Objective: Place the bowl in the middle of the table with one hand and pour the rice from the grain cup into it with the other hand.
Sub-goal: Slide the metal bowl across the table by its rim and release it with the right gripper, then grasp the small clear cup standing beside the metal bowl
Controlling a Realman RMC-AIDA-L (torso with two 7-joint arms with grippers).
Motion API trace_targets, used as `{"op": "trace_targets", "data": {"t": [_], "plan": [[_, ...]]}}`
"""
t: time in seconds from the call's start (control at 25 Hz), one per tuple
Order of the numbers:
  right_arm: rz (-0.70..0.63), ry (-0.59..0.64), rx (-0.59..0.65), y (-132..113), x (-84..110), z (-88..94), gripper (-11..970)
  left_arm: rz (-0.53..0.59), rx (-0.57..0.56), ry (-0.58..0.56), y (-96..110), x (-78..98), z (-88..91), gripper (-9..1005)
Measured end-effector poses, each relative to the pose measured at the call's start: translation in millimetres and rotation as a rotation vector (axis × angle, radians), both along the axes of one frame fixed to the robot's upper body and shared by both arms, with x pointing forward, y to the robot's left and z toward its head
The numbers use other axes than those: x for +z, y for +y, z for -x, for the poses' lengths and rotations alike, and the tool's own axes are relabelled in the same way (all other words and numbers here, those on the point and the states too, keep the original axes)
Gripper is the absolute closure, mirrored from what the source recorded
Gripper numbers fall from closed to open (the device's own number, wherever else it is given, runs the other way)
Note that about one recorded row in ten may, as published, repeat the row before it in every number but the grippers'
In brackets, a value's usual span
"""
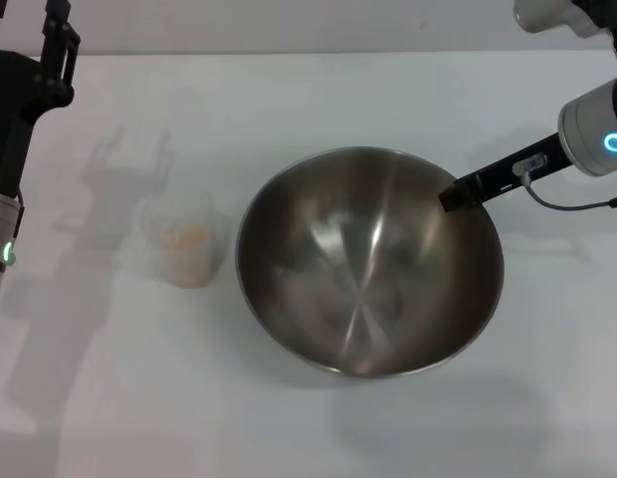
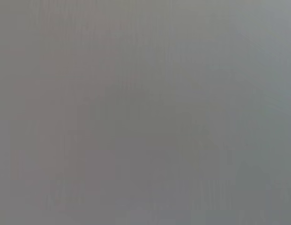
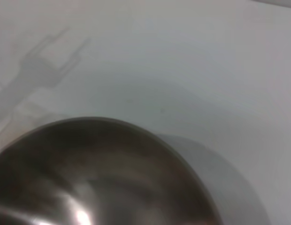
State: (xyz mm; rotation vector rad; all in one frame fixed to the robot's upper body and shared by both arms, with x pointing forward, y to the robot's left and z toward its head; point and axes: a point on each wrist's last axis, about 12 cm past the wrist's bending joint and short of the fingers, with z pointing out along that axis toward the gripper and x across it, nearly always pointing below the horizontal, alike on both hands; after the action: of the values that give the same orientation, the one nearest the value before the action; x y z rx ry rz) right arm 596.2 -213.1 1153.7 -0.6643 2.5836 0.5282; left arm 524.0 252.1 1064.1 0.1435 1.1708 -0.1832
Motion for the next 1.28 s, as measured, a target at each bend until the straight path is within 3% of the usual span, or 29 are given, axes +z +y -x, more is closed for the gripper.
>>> {"op": "trace_targets", "data": {"t": [0.4, 0.48, 0.72, 0.88, 1.04, 1.28], "plan": [[0.081, -0.026, 0.025, 0.9, 1.1, 0.6, 942, 0.006, 0.003, -0.020, 1.0, 1.8, 1.7, 421], [0.086, -0.060, 0.033, 2.0, 6.7, 0.9, 782, 0.007, 0.004, -0.026, 1.3, 2.2, 2.5, 421], [0.087, -0.162, 0.063, 10.2, 21.4, -1.4, 547, 0.018, 0.011, -0.052, 3.5, 3.6, 7.7, 421], [0.084, -0.224, 0.068, 16.4, 29.1, -6.0, 471, 0.023, 0.018, -0.071, 6.0, 4.2, 11.9, 421], [0.076, -0.329, 0.055, 19.0, 39.0, -10.3, 452, 0.024, 0.024, -0.071, 7.6, 3.1, 14.5, 421], [0.044, -0.608, -0.033, 16.9, 47.9, -15.0, 452, 0.019, 0.021, -0.069, 7.4, 2.5, 14.9, 421]]}}
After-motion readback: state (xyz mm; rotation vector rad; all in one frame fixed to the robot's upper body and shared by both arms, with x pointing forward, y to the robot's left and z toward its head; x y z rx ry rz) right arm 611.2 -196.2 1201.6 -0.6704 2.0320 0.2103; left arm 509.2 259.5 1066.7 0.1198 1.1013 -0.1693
